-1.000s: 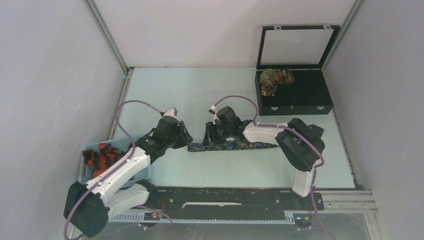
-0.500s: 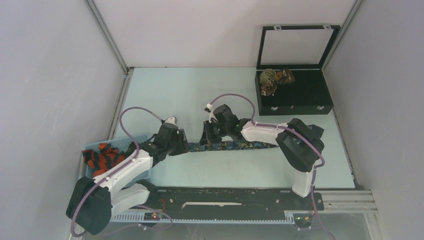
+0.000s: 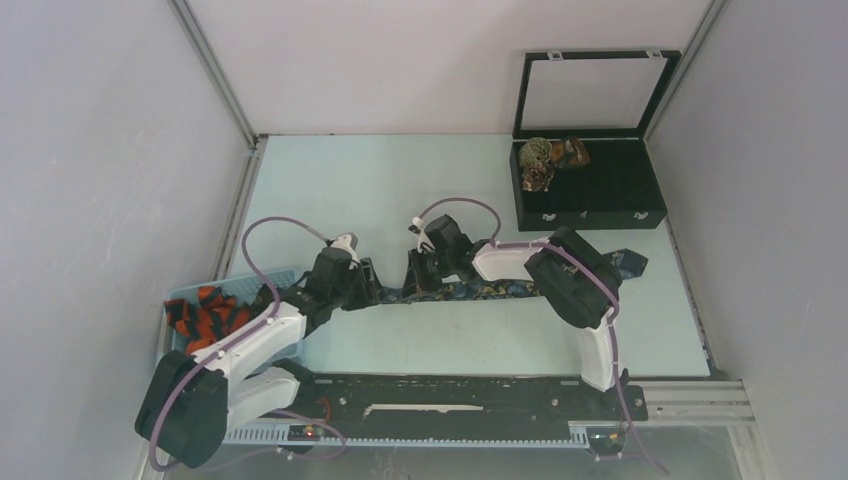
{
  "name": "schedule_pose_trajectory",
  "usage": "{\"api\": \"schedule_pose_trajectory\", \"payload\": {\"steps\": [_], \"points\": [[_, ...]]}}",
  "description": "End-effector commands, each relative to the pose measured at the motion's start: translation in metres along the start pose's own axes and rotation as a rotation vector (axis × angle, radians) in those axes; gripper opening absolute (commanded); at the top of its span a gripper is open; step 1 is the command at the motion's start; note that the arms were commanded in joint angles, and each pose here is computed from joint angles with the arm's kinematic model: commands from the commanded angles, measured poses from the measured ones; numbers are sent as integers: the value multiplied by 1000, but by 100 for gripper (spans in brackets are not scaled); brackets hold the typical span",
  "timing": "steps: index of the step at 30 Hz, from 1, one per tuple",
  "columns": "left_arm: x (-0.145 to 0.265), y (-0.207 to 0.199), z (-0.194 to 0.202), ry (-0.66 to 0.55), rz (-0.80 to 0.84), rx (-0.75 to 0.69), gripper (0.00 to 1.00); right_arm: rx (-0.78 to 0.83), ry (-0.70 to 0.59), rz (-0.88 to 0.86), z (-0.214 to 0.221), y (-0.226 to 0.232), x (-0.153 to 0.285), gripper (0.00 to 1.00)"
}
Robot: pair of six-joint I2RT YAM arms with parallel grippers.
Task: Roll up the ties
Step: Roll the tie at the center of the board.
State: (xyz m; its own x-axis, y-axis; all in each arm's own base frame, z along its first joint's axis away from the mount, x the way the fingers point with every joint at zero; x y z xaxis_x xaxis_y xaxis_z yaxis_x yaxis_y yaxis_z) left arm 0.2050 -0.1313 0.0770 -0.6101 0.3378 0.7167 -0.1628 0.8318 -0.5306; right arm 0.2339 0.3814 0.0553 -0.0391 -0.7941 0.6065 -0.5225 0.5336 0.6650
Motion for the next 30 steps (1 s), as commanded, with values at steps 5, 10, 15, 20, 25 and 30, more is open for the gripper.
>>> {"api": "schedule_pose_trajectory", "payload": {"steps": [5, 10, 15, 20, 25, 30], "points": [[-16, -1, -2, 34, 58, -14, 57, -14, -15, -23, -10, -10, -7, 4], [-22, -1, -2, 45, 62, -22, 52, -33, 1, -16, -6, -17, -10, 3], [-25, -2, -2, 62, 72, -21, 51, -41, 6, -10, -6, -21, -9, 2], [-31, 0, 1, 81, 55, -1, 47, -50, 6, -13, -6, -22, -10, 2], [-40, -2, -1, 66, 62, 32, 39, -58, 8, -16, -5, -24, -11, 1], [-43, -9, 1, 97, 101, 30, 11, -56, -1, -11, -8, -22, -8, 1]]}}
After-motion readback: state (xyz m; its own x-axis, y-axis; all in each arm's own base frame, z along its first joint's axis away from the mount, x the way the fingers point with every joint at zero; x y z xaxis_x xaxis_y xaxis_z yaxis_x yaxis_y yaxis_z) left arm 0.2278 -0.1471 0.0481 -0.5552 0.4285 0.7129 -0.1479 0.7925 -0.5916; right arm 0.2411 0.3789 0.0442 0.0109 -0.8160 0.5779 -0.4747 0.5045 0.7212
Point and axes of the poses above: each gripper's point midway between its finger pads, its own x axis back along the fingers, its own y axis along the line the jaws close on, z = x × y, the point moved 4 cm from there along x, back along the fingers, and after that the axes turned 13 degrees about x, right-handed, at the moved point
